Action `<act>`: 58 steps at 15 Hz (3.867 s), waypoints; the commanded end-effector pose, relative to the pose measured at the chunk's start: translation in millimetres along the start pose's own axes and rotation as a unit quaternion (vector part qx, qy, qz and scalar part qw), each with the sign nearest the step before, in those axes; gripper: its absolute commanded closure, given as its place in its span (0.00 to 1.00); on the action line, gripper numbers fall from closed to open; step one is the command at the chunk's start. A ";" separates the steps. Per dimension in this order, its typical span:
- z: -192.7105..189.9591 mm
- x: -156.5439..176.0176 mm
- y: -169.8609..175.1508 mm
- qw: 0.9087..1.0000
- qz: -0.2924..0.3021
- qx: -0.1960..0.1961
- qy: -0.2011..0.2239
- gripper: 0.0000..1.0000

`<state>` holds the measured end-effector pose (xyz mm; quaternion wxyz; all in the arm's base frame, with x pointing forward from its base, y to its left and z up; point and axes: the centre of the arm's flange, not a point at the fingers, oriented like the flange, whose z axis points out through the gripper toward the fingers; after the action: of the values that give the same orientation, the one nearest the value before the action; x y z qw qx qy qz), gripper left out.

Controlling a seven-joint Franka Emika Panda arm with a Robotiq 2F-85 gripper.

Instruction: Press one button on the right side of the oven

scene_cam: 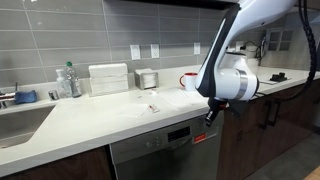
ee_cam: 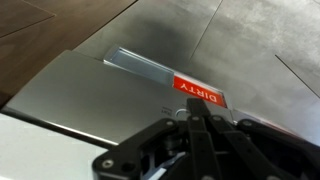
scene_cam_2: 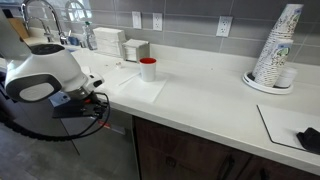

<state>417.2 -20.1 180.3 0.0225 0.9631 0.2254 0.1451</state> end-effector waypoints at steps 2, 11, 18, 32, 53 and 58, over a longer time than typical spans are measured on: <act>25.3 -12.5 6.8 1.000 -0.013 -0.006 0.019 1.00; 25.7 -15.1 2.9 0.998 -0.026 -0.021 0.059 1.00; 7.7 -21.6 6.9 0.997 0.001 -0.007 0.075 1.00; 20.9 -12.0 9.0 0.995 0.042 0.020 0.087 1.00; 22.2 -19.4 6.8 0.982 0.123 0.011 0.140 1.00; -0.7 -33.4 -6.5 0.990 0.099 0.076 0.060 1.00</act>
<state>393.0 -24.7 150.8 -0.0513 0.9625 0.1264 0.2343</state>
